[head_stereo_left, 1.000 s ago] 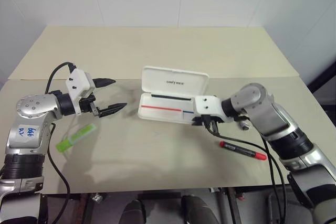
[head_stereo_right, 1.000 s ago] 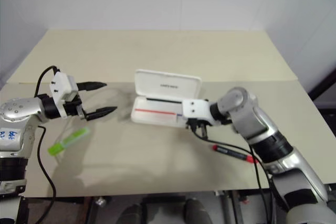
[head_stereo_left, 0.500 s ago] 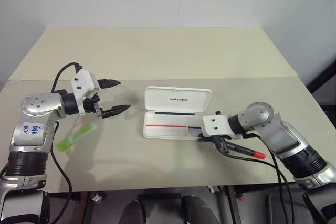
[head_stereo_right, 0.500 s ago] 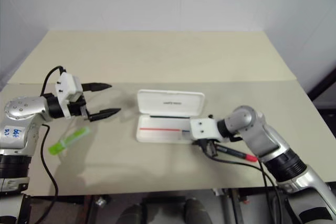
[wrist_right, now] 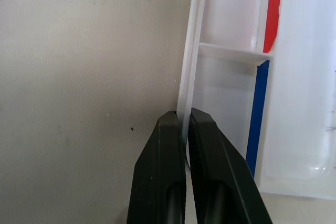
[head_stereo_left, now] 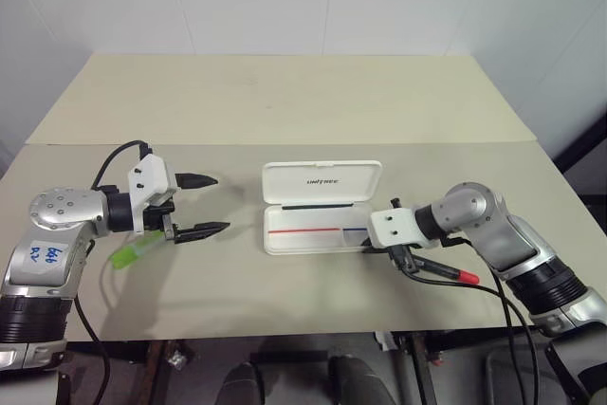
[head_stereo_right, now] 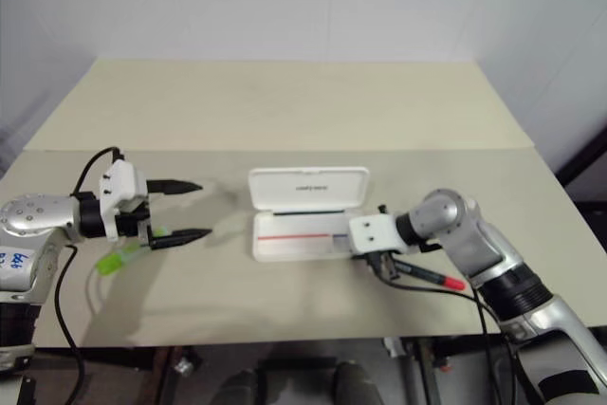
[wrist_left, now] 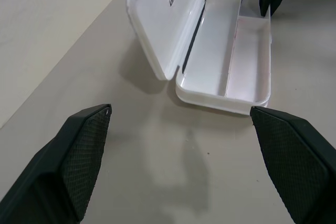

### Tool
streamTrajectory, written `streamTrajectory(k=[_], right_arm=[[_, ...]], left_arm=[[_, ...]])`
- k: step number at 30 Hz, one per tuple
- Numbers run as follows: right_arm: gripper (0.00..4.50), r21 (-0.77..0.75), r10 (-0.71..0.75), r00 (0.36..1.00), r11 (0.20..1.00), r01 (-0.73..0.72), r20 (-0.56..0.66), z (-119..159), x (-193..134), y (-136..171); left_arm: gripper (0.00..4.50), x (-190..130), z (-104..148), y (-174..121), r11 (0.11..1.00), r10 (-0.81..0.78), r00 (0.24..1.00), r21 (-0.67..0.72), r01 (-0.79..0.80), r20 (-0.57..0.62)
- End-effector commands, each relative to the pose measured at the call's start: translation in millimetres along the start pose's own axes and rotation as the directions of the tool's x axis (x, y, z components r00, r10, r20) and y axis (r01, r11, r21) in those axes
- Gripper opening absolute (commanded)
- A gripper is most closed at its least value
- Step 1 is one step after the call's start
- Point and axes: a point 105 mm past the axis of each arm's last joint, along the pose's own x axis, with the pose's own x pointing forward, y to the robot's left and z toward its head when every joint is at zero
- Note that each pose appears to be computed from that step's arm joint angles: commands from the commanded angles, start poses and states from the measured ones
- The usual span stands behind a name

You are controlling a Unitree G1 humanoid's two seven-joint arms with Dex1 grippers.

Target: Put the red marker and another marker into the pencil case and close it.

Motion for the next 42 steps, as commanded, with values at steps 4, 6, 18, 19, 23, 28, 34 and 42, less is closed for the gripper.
streamTrajectory(k=[4,6,18,19,23,28,34,42], right_arm=[[0.06,0.015,-0.007,1.0,1.0,0.008,-0.028,-3,-8,-7],[0.3,0.017,-0.006,1.0,1.0,0.007,-0.028,-3,-7,-7],[0.8,0.041,-0.047,0.997,0.998,0.044,0.067,20,-16,-15],[0.8,0.042,-0.043,0.996,0.998,0.039,0.075,21,-17,-14],[0.97,0.059,0.036,0.987,0.997,-0.045,0.155,33,-27,0],[2.37,0.05,0.019,0.974,0.998,-0.031,0.226,44,-37,3],[4.44,0.108,-0.189,0.904,0.981,0.16,0.382,53,-70,-17],[4.48,0.249,-0.301,0.896,0.942,0.226,0.326,29,-96,-10]], left_arm=[[4.5,1,14,0,0.999,0.007,0.999,0.041,-0.009,0.036],[4.5,1,15,0,0.999,0.01,0.999,0.041,-0.011,0.039],[4.5,2,17,3,0.999,0.015,0.999,0.048,-0.017,0.048],[4.5,2,18,3,0.999,0.014,0.999,0.049,-0.016,0.049],[4.5,3,19,3,0.999,0.009,0.999,0.051,-0.012,0.05],[4.5,2,20,3,0.999,0.009,0.999,0.053,-0.012,0.051],[4.5,-11,16,5,0.998,0.039,0.999,0.051,-0.04,0.02],[4.5,-11,20,4,0.998,0.033,0.998,0.05,-0.036,0.052]])
